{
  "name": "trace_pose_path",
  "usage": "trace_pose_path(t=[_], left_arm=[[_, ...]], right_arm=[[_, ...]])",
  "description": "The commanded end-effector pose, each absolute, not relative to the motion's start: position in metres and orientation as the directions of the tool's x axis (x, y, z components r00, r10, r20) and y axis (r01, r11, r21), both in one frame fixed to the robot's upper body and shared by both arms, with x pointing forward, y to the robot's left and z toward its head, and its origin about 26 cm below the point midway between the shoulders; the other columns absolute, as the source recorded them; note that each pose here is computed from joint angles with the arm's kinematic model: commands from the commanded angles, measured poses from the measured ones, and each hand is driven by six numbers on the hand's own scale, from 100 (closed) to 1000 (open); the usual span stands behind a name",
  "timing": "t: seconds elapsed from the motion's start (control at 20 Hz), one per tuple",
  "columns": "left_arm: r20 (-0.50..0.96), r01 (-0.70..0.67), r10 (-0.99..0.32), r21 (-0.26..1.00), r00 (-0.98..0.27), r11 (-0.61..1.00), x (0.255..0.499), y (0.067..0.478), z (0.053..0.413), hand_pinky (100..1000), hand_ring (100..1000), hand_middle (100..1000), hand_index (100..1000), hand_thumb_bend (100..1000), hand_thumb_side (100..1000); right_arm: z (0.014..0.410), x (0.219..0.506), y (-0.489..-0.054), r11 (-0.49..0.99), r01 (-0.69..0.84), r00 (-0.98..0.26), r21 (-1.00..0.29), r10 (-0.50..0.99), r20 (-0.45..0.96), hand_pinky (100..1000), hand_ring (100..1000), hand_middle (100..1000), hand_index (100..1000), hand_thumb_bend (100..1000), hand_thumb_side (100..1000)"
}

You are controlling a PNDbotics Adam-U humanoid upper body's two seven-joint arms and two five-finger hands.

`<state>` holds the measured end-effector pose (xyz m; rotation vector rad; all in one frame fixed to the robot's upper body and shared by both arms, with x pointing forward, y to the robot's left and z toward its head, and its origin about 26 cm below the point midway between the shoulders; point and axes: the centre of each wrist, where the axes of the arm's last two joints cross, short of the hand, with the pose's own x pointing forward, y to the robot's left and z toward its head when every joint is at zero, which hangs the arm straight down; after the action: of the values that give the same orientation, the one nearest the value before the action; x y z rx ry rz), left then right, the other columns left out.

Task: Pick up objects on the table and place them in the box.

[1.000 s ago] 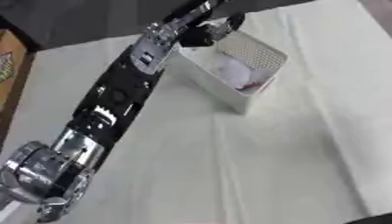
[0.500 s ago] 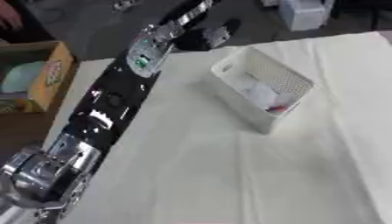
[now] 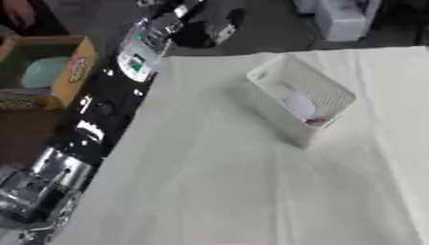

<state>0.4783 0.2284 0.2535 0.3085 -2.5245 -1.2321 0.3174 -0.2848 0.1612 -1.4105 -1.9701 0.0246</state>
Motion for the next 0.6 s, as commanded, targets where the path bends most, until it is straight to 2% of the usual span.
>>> trace_pose_path(t=[0.05,0.3,0.6], left_arm=[[0.176,-0.068,-0.329,0.789,-0.928,0.611,0.463,0.24,0.269,866,755,978,933,100,656],[0.324,0.102,-0.275,0.794,-0.905,0.599,0.427,0.25,0.247,837,708,987,938,100,648],[0.355,0.077,-0.278,0.727,-0.893,0.683,0.367,0.257,0.215,843,716,972,928,100,639]], right_arm=[[0.166,0.318,-0.286,0.398,0.83,-0.162,-0.39,0.842,0.514,471,537,648,749,100,886],[0.167,0.318,-0.286,0.397,0.832,-0.159,-0.387,0.84,0.519,470,536,648,749,100,887],[0.165,0.319,-0.289,0.392,0.834,-0.146,-0.387,0.835,0.531,470,536,649,749,100,887]])
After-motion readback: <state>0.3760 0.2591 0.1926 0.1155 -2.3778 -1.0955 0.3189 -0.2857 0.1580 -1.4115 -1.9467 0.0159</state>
